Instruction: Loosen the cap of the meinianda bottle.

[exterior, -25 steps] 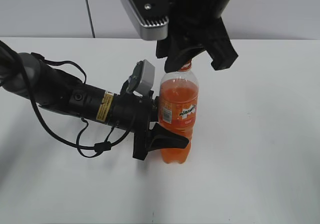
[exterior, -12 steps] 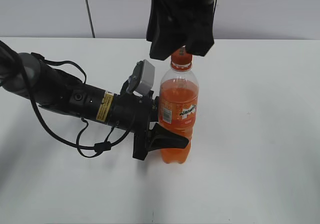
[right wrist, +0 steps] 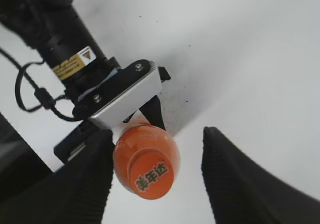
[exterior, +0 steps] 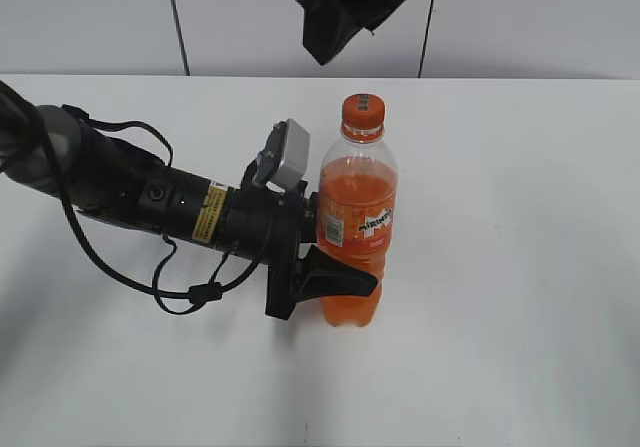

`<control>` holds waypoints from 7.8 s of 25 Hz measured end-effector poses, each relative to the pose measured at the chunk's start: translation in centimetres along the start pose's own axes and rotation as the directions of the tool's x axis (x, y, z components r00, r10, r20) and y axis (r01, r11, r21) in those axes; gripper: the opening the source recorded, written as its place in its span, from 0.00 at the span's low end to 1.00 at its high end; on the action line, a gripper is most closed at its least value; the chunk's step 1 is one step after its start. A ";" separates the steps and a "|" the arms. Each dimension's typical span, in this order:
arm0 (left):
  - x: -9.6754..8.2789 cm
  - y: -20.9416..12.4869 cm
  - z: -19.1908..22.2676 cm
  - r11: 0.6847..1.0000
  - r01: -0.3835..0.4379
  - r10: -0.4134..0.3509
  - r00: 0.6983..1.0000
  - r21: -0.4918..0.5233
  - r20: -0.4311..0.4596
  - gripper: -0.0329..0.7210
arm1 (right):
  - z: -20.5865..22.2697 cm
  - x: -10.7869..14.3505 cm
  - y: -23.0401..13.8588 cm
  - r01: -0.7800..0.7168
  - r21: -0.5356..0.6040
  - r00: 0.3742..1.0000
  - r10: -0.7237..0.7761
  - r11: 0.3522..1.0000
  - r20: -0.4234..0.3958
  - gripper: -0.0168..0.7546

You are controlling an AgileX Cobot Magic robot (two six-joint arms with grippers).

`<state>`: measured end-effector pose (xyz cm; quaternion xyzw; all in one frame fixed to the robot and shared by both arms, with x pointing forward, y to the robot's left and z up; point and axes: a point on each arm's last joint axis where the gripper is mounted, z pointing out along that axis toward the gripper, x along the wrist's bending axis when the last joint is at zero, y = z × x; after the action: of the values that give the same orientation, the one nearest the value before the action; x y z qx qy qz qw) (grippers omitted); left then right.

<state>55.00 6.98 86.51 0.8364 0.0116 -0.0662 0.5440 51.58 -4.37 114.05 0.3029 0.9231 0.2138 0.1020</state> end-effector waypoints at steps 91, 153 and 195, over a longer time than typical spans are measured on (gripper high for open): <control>0.0 0.0 0.0 1.000 0.007 -0.007 1.000 0.000 0.005 0.57 | 3.6 0.7 -2.2 0.791 0.026 0.608 -0.780 0.612 -0.146 0.37; 0.1 0.0 0.0 0.998 0.060 -0.060 0.998 -0.004 -0.010 0.57 | 11.8 -14.4 -25.3 -0.784 -0.077 0.583 0.773 0.616 0.250 0.37; 0.0 0.1 0.0 0.998 0.062 -0.062 0.998 -0.011 -0.003 0.59 | 9.0 -15.1 -23.0 -0.792 -0.179 0.551 0.810 0.584 0.203 0.73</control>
<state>55.05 6.95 86.59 0.8327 0.0385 -0.0816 0.5463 54.58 -27.17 96.40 0.7115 0.6539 0.2250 0.1246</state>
